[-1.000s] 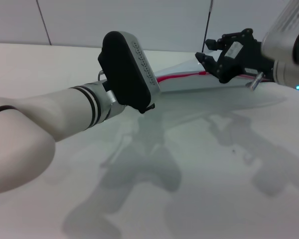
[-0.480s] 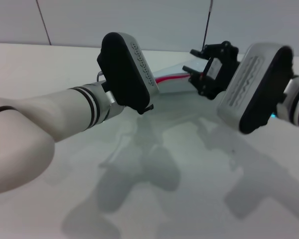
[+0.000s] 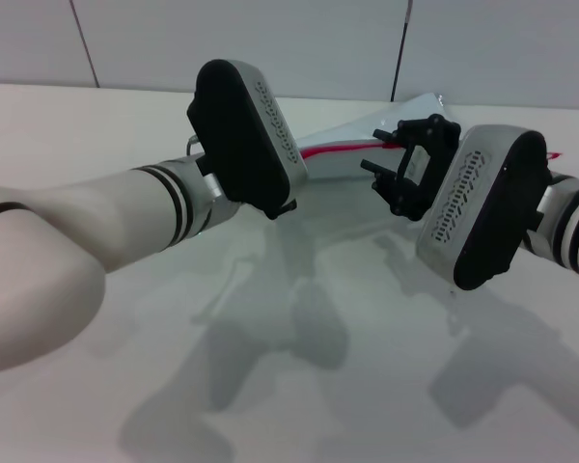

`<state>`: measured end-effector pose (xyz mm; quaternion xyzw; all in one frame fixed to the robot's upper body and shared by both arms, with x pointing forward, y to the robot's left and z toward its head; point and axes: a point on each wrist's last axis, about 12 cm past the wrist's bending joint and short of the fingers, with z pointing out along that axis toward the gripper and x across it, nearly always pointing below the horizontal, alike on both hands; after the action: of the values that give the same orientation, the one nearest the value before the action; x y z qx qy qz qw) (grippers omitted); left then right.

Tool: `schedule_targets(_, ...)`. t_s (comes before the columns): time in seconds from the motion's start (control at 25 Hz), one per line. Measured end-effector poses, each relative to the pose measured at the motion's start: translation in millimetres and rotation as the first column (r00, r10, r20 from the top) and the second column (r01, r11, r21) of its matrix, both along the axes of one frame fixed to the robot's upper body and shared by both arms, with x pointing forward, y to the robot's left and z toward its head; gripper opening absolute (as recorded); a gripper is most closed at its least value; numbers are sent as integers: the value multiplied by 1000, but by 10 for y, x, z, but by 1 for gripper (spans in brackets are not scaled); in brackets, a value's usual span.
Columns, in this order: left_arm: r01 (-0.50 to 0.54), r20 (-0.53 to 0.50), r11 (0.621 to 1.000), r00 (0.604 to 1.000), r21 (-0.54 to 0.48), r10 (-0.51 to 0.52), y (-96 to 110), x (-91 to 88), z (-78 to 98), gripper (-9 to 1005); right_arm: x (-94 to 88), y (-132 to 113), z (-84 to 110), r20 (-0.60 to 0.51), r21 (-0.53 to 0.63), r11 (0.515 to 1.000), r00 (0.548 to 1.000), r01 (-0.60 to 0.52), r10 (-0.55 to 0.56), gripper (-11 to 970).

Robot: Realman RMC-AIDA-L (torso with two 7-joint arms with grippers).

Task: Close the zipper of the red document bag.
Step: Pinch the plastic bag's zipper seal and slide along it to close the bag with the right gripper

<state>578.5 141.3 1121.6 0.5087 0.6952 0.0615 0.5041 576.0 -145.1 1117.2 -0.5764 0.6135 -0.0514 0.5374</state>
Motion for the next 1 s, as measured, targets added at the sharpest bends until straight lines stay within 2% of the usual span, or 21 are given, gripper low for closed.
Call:
schedule_targets(0.56, 6, 8, 1000, 1000, 7, -6, -11, 5, 18, 57, 107, -54, -4, 40, -6, 999, 998, 44, -44, 319)
schedule_targets(1.0, 7, 12, 1000, 1000, 9, -7, -10, 12, 27, 56, 95, -19, 0, 36, 2, 999, 999, 36, -36, 316)
